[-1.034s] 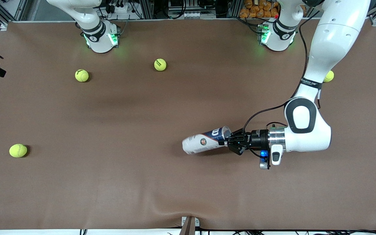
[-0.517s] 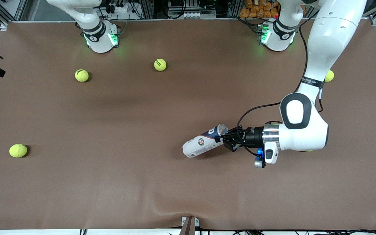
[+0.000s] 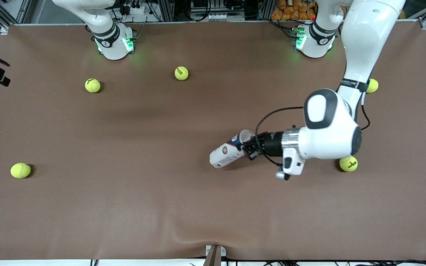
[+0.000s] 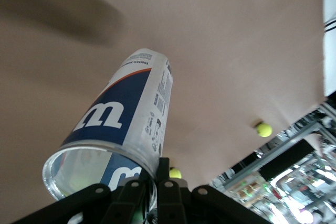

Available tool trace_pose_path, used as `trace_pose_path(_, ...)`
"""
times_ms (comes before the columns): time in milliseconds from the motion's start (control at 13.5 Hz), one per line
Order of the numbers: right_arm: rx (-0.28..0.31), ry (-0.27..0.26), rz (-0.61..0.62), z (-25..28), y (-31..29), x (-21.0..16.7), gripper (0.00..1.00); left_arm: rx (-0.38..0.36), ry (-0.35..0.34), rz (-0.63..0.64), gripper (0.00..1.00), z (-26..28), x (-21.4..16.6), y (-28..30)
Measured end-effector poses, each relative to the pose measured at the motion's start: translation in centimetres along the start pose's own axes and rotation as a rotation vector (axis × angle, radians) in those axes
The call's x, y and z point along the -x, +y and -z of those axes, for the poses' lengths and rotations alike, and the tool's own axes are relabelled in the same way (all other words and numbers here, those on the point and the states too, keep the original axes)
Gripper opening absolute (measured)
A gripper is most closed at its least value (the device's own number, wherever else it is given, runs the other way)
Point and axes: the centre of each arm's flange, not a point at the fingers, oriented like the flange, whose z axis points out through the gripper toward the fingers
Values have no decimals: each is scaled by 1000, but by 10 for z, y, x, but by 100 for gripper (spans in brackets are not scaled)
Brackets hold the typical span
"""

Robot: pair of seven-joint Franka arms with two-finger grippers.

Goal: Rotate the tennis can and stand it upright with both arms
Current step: 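Swing the can upright with the left gripper and lower it onto the table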

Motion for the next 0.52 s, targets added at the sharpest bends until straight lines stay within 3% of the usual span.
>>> trace_pose_path(296,-16,-3,-9,0,4,0,100,-144,94,-24,6,-54,73,19)
trace_pose_path(517,-17,-3,-8,0,4,0,100,-240,188,-15,6,-88,106,18)
